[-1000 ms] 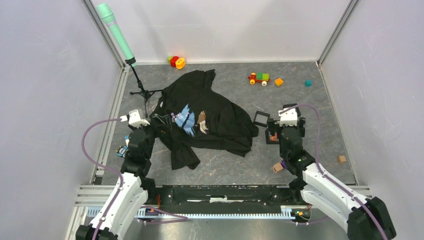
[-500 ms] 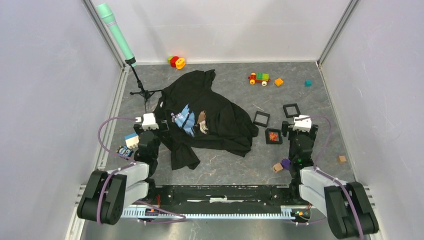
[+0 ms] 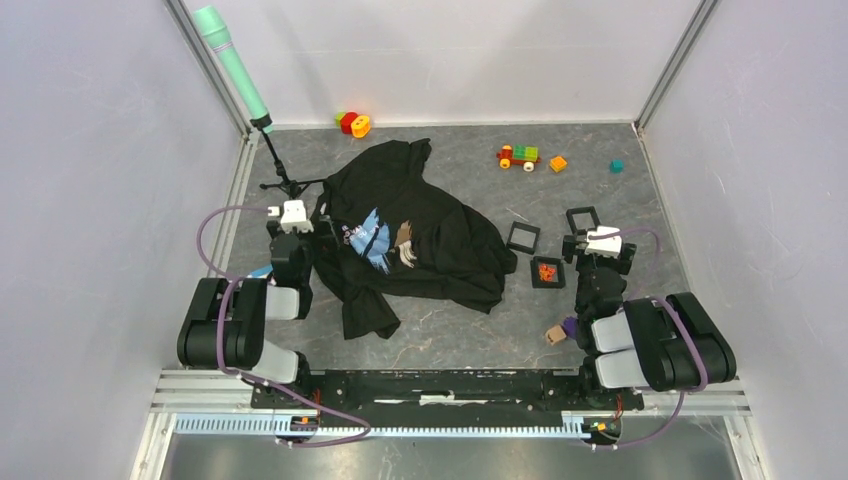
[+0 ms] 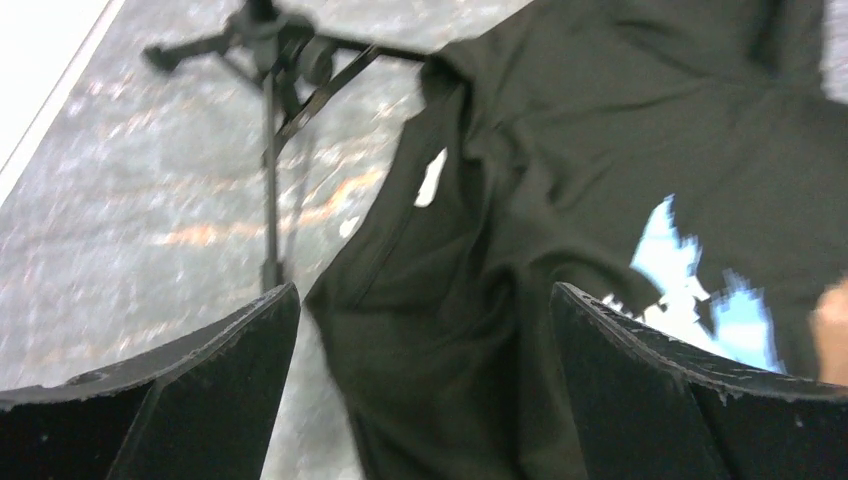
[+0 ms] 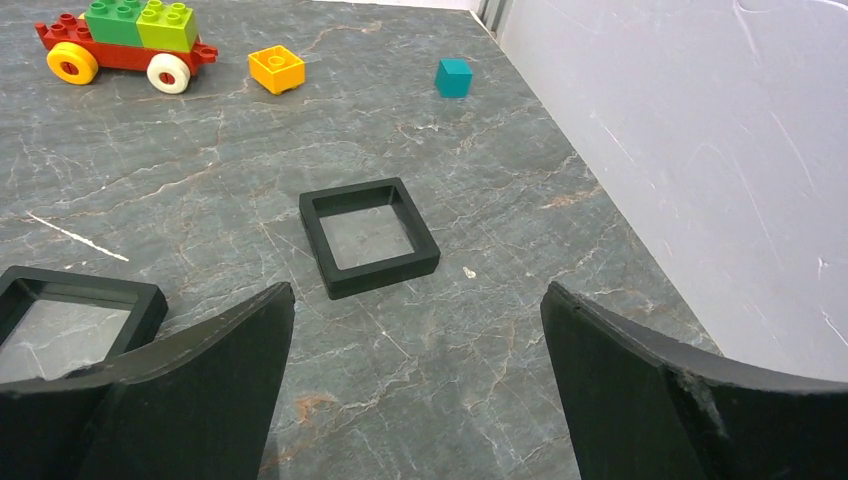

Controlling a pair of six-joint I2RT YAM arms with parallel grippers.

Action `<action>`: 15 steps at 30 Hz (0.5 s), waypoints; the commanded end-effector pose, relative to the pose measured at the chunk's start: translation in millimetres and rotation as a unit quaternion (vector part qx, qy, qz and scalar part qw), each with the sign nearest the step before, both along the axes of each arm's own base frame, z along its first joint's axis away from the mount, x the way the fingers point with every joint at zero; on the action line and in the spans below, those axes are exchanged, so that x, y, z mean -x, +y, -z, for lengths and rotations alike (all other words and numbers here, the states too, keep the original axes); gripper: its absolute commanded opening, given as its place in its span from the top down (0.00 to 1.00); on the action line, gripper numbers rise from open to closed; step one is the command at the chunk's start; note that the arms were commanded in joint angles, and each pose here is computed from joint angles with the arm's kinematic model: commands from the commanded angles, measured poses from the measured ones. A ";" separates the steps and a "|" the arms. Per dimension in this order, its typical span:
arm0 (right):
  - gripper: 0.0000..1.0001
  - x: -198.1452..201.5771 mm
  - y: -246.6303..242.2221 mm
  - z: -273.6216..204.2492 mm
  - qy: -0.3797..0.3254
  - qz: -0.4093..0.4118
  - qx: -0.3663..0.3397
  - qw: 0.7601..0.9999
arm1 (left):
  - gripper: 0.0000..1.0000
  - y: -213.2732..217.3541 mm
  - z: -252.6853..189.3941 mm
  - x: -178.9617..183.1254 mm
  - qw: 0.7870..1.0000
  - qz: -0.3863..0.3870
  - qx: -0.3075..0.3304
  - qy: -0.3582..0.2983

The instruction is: Remove the brooch from the garment

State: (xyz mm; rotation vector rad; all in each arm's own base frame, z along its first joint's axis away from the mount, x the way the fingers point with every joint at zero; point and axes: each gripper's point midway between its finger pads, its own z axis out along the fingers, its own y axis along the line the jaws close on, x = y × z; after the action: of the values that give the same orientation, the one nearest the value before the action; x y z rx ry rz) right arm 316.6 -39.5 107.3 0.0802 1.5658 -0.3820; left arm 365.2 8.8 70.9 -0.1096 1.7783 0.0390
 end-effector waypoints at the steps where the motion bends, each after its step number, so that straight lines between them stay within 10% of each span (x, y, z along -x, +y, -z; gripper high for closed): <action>1: 0.02 27.3 -4.6 20.4 0.024 0.002 0.009 1.000 | 0.00 -20.6 -18.7 -15.7 0.997 0.068 -0.008 -0.023; 15: 0.02 27.7 -4.9 19.6 0.022 0.002 0.009 1.000 | 0.00 -19.1 -17.2 -16.3 0.998 0.059 -0.006 -0.019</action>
State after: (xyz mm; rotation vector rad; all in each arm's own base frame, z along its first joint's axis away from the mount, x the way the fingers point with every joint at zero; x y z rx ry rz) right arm 316.7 -39.7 108.6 0.0769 1.5613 -0.3857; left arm 375.4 -7.5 78.4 -0.0404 1.7767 -0.0412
